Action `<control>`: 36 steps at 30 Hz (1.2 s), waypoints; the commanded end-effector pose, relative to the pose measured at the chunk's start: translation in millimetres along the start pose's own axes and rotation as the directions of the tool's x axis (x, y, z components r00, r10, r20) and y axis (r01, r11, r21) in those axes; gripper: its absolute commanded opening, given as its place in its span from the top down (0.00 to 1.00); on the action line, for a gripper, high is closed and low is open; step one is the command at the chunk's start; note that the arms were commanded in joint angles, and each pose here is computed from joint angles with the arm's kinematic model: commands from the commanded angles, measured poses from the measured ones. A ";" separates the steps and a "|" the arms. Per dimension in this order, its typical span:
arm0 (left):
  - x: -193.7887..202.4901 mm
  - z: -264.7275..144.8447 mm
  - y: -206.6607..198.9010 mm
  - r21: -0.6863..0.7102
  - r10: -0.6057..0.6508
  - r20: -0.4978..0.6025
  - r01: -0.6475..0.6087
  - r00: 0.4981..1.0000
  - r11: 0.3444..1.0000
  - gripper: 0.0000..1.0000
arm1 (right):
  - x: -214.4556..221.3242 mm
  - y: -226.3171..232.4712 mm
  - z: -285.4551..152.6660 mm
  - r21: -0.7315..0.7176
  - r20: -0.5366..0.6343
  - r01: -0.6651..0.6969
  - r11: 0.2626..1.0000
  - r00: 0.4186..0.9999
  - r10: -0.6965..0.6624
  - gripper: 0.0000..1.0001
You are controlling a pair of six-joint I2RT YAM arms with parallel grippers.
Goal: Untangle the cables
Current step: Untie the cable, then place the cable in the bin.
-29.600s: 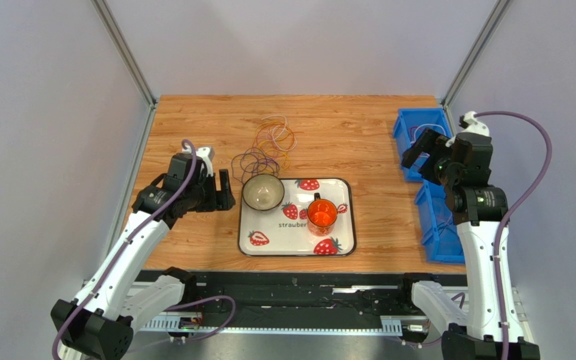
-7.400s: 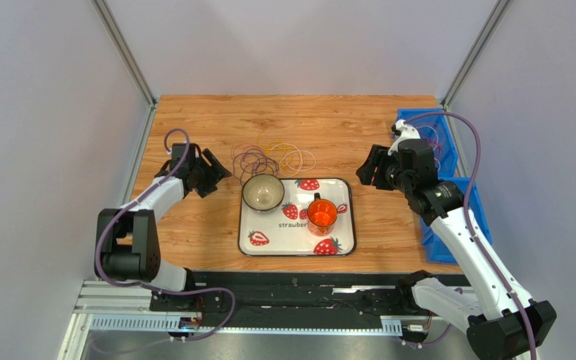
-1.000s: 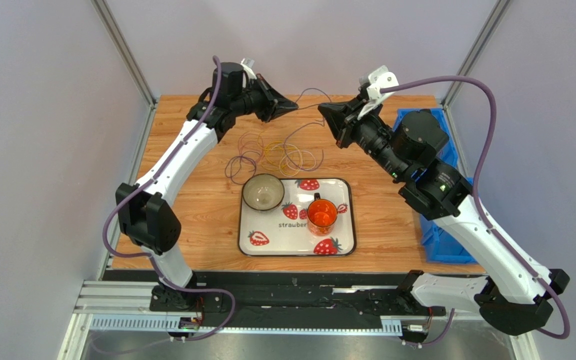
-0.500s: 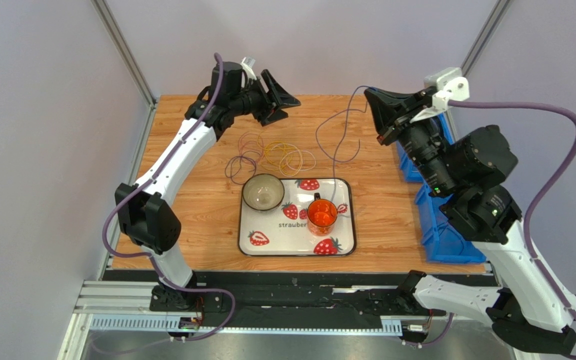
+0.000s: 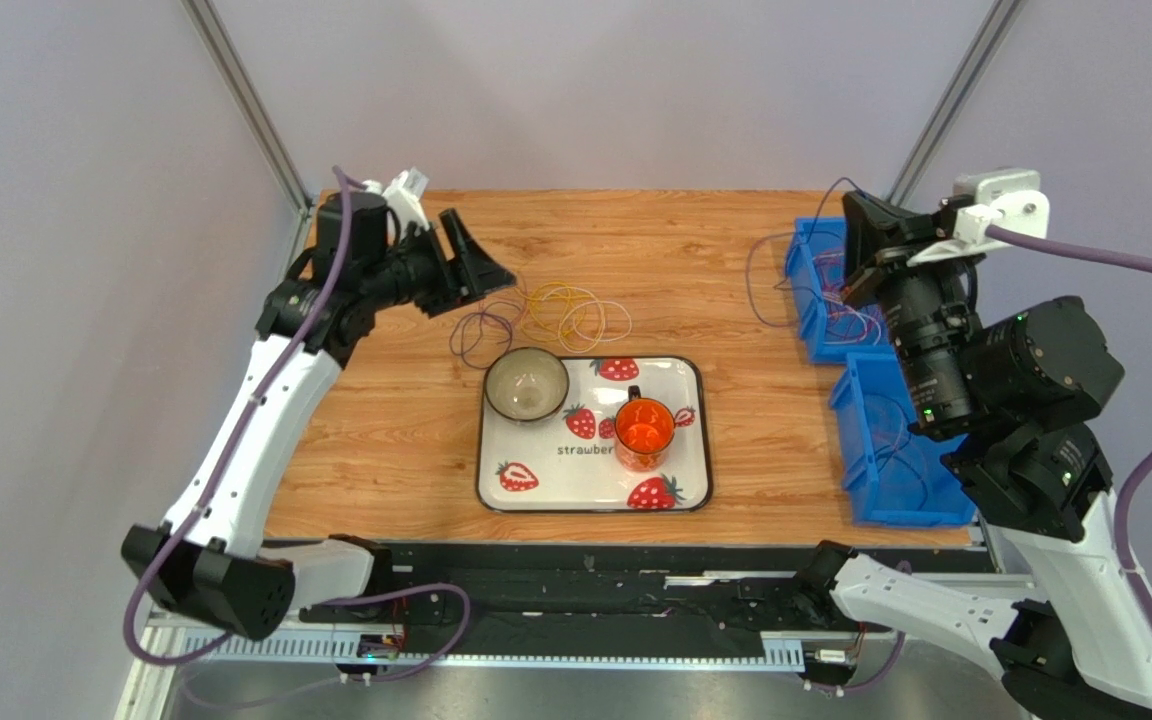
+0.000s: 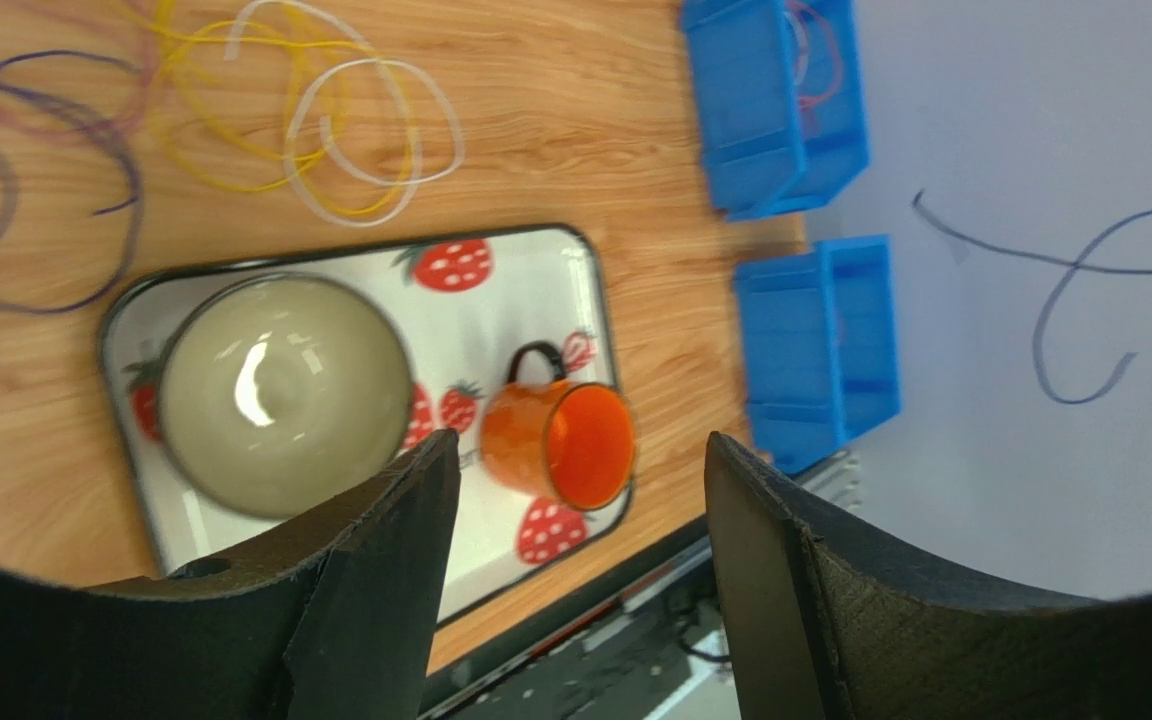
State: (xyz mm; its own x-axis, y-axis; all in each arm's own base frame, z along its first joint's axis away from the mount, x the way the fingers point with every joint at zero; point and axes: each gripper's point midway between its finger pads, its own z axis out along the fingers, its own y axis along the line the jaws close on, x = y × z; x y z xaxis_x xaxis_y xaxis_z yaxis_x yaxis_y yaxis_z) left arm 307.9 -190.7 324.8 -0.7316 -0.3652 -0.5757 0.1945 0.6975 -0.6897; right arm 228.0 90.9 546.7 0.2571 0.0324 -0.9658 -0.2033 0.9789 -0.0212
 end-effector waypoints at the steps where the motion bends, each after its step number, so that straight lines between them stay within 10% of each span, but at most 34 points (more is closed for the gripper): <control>1: 25.8 -37.3 37.8 -0.144 0.136 -0.018 -0.137 0.991 0.980 0.31 | 6.8 -36.0 -7.8 0.179 -0.046 0.075 0.981 0.997 -0.068 1.00; 21: 84.3 -82.6 120.5 -0.375 0.307 -0.065 -0.308 0.949 0.874 0.31 | 50.8 -97.5 19.6 0.465 -0.405 0.341 0.817 0.903 -0.145 1.00; 29: 83.4 -85.5 121.3 -0.376 0.322 -0.015 -0.303 0.947 0.876 0.31 | 57.0 -130.4 45.8 0.467 -0.356 -0.118 0.876 0.882 0.308 1.00; 36: 81.1 -89.7 121.1 -0.379 0.338 0.028 -0.302 0.941 0.874 0.31 | 78.8 -154.9 23.3 0.556 -0.386 -0.089 0.827 0.853 0.351 1.00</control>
State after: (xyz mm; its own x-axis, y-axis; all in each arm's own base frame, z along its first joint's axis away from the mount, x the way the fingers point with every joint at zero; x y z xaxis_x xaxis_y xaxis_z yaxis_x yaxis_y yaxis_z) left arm 207.0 -84.1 223.6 -0.6592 -0.1260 -0.7414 0.1326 0.9509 -0.2795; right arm 320.7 -69.4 486.0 -0.1993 0.2232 -0.9542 0.3918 0.9106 0.1312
